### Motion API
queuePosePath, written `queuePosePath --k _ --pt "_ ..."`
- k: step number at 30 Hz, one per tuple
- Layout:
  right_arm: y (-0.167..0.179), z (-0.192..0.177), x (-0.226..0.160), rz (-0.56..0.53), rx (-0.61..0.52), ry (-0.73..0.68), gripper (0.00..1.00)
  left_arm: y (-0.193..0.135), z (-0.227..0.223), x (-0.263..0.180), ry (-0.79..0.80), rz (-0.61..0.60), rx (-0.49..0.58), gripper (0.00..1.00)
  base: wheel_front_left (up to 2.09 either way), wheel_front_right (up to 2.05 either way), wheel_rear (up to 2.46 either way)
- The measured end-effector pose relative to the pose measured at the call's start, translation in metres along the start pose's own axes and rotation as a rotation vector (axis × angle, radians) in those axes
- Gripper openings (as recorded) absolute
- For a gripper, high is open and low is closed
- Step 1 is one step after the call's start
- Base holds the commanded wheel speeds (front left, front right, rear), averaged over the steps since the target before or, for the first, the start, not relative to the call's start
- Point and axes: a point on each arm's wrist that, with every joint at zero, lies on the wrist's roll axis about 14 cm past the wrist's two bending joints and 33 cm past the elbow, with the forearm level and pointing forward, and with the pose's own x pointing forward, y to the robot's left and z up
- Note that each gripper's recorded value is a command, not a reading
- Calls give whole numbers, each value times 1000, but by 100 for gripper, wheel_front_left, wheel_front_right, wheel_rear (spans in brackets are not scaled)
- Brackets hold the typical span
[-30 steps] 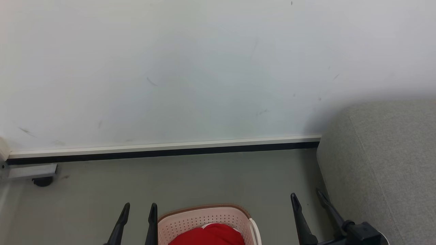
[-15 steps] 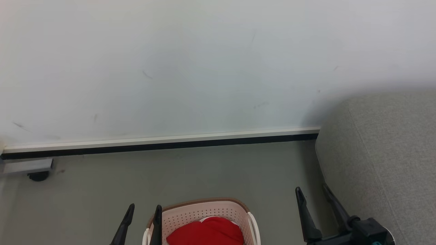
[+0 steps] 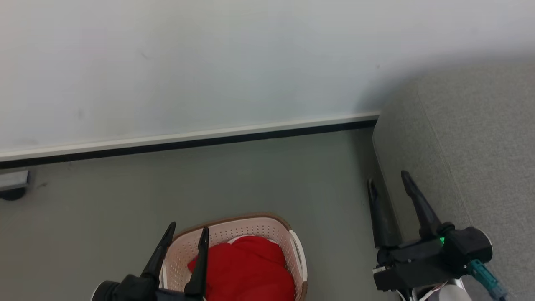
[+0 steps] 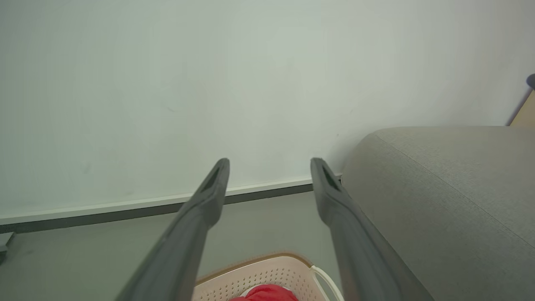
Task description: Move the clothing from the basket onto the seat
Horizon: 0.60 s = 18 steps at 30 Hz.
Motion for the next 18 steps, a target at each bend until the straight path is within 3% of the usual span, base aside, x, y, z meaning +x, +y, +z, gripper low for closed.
queuePosePath --k 10,18 --pt "-23 -1 35 -11 -24 -42 100 -25 -64 47 127 -142 -7 100 0 0 0" --pt "-41 -20 62 -19 -23 -40 100 -45 -155 62 325 -308 59 100 0 0 0"
